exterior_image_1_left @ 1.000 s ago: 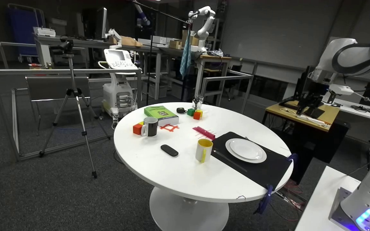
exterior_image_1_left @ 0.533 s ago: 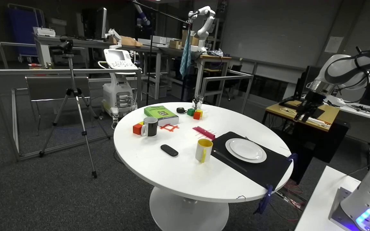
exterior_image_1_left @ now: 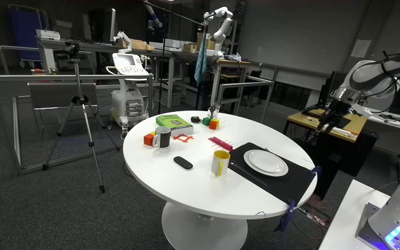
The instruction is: Move the smaller plate to the right
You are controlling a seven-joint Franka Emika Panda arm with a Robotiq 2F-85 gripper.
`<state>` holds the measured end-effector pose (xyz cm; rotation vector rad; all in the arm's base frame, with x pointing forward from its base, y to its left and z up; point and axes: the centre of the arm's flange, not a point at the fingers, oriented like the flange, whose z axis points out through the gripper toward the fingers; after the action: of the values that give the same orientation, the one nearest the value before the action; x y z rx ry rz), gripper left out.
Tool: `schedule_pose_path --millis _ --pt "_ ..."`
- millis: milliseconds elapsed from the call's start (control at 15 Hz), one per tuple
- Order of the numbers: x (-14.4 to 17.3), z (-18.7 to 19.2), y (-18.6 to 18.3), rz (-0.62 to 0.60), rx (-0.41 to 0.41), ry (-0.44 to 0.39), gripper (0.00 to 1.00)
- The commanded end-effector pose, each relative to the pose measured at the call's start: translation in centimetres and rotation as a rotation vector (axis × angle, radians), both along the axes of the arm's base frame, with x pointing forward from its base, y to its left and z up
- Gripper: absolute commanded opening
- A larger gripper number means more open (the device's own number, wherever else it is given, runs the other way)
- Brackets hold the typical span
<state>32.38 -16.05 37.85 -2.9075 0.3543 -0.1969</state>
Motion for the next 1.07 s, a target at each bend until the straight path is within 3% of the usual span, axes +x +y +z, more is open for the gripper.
schedule_pose_path --millis 0,200,333,733,1000 --pt "2.3 -1.8 -1.4 -0.049 0.114 -0.056 1.0" --pt "4.0 -3.4 -2.4 -0.072 0.188 -0.09 1.0" --pt "5.5 -4.2 -2.5 -0.042 0.195 -0.083 1.0" --pt "12.4 -4.7 -0.7 0.102 0.06 0.016 1.0" --pt "15.5 -7.6 1.4 0.185 0.014 0.058 1.0"
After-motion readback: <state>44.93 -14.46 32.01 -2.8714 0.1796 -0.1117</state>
